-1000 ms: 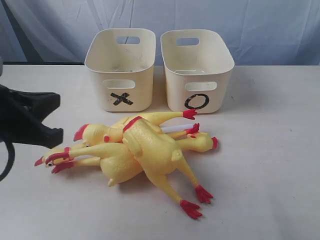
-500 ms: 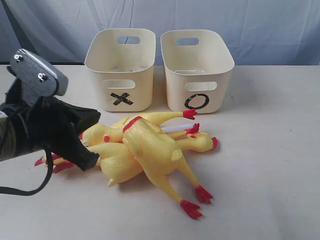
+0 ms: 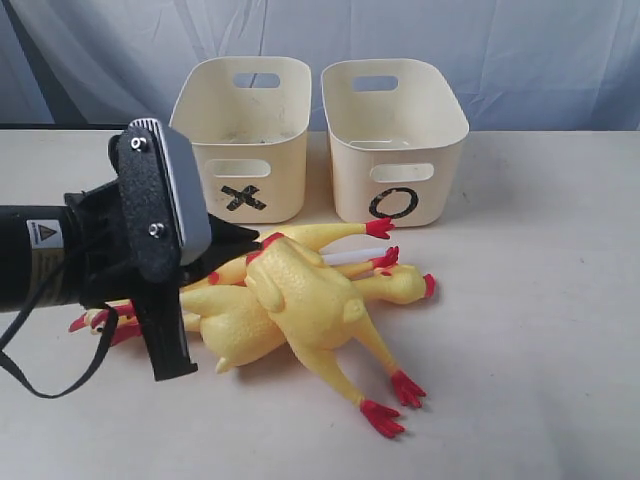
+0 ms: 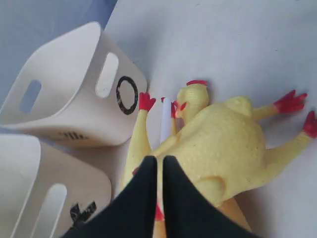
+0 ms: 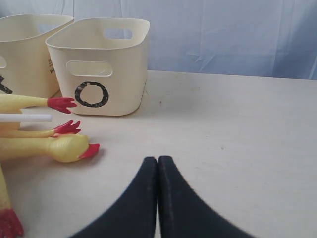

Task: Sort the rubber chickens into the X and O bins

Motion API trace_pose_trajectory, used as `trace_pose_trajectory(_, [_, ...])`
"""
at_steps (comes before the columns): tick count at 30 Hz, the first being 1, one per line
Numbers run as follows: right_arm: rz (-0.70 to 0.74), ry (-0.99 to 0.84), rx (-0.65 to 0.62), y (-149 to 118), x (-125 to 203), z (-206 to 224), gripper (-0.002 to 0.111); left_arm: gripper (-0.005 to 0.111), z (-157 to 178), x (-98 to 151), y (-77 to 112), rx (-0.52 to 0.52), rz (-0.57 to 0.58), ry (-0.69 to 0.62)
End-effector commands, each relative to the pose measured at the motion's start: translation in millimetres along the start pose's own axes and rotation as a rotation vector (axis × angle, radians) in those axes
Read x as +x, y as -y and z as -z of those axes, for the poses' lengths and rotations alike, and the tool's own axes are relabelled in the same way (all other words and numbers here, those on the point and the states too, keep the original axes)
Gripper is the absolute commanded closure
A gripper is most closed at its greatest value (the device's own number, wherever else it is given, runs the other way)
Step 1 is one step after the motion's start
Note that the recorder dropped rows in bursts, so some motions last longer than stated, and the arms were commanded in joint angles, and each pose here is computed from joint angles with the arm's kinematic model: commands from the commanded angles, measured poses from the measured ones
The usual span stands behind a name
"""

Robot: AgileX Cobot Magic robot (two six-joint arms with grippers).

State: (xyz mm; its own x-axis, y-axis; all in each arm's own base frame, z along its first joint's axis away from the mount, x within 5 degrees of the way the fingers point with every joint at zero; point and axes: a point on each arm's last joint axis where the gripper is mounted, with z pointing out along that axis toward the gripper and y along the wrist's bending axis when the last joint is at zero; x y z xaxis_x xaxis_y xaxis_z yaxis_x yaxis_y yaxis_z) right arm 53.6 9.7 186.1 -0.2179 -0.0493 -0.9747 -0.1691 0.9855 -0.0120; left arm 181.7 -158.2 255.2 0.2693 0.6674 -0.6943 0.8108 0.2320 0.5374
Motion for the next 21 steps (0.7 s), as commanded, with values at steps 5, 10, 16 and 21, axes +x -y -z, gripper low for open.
trace_pose_trajectory(5, [0.001,0.008,-0.003,0,0,0,0.108,0.08,-14,-13,-5.1,0.084,-0.171,0.049])
trace_pose_trajectory(10, [0.001,0.008,-0.003,0,0,0,0.108,0.061,-32,-15,-11.5,0.122,-0.165,0.055])
trace_pose_trajectory(16, [0.001,0.008,-0.003,0,0,0,0.108,0.037,-48,-13,-13.5,0.159,-0.142,0.05])
trace_pose_trajectory(21, [0.001,0.008,-0.003,0,0,0,0.108,0.032,-58,-7,-7.3,0.214,-0.115,0.044])
